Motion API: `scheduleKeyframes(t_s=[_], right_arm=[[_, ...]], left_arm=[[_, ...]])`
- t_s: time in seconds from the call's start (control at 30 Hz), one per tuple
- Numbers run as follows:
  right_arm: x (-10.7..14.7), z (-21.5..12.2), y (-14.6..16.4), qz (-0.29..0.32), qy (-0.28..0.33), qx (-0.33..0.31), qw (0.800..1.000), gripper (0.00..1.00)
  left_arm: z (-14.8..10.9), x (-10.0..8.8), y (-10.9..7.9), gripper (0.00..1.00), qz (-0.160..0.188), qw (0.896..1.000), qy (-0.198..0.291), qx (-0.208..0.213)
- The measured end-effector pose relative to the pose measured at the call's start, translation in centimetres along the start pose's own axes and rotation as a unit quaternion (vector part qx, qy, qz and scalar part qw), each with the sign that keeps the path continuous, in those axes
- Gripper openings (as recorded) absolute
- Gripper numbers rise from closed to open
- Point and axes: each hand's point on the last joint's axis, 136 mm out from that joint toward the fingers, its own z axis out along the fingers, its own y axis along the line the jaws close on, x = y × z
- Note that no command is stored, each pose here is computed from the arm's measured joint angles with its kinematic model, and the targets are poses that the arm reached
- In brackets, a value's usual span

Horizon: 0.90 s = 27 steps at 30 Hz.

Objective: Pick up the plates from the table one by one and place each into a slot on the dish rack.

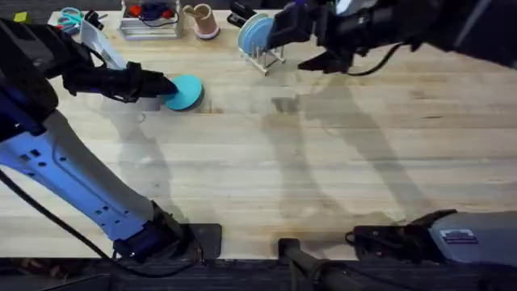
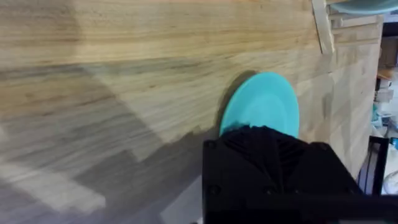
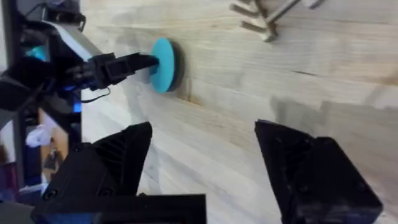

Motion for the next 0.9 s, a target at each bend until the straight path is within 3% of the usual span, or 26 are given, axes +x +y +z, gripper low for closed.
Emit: scheduleKeyframes(t_s=[0.37,0.63,0.9], right_arm=[[0.7,5.5,0.8,0.028,0.026,-0.036,0.999,0.992],[0.5,6.6,1.2,0.058,0.01,-0.074,0.995,0.991],[2.8,7.8,0.2,0.088,0.021,-0.082,0.993,0.992]], left_arm=[[0.0,0.0,0.0,0.038,0.0,1.0,0.0,0.0],[0.0,0.0,0.0,0.038,0.0,1.0,0.0,0.0],[0.0,0.0,0.0,0.038,0.0,1.0,0.0,0.0]])
